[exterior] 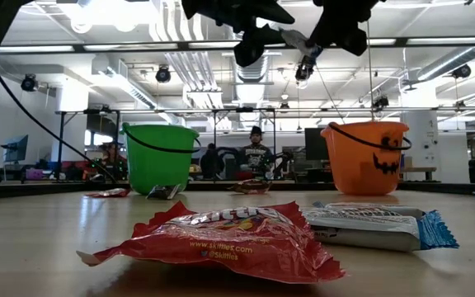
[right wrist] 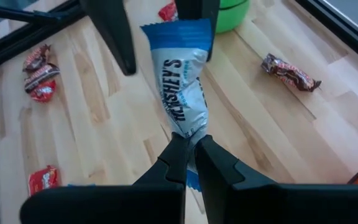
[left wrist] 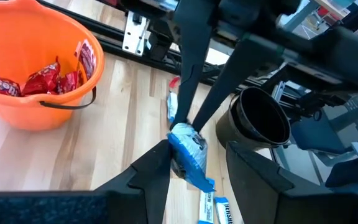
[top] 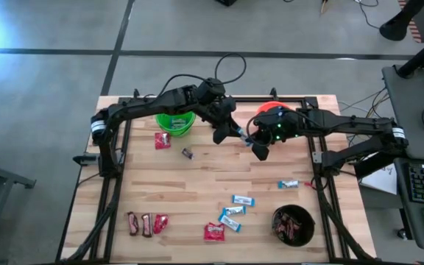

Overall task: Sort candy
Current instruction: Put the white candy into the green bucket

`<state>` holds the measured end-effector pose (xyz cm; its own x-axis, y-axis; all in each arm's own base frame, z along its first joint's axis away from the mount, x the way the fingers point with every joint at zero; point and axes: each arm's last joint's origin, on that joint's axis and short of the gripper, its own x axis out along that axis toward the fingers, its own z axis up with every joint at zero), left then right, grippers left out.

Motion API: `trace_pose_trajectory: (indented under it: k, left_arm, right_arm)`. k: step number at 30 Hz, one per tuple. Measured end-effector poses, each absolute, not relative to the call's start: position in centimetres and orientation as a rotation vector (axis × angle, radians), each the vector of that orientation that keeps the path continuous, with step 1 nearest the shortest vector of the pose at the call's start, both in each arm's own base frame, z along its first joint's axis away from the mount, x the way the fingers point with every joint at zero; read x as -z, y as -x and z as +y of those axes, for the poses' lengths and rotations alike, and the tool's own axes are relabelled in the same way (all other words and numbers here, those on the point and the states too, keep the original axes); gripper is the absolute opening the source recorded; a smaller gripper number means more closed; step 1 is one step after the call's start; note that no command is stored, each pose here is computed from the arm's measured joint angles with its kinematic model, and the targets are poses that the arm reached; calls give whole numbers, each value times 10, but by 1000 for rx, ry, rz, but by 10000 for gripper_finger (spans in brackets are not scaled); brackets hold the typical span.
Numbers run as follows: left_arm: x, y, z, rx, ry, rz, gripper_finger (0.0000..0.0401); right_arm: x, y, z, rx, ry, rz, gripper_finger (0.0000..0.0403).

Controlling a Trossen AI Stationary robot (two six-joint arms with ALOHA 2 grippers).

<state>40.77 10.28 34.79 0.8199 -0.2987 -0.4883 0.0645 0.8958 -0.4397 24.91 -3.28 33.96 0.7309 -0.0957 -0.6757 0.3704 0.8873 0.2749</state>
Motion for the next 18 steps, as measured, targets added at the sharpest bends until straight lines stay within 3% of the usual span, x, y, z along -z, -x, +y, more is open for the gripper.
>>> trace_pose_trajectory:
  k: [12,18]
  left_arm:
    - [-347,-407,102,203,417,588,137]
    - [-347,-407,103,204,408,587,110]
  right_arm:
    - [-344,-254,-34,259,-396,684,13]
    - [-340,-259,-34,260,-397,705,13]
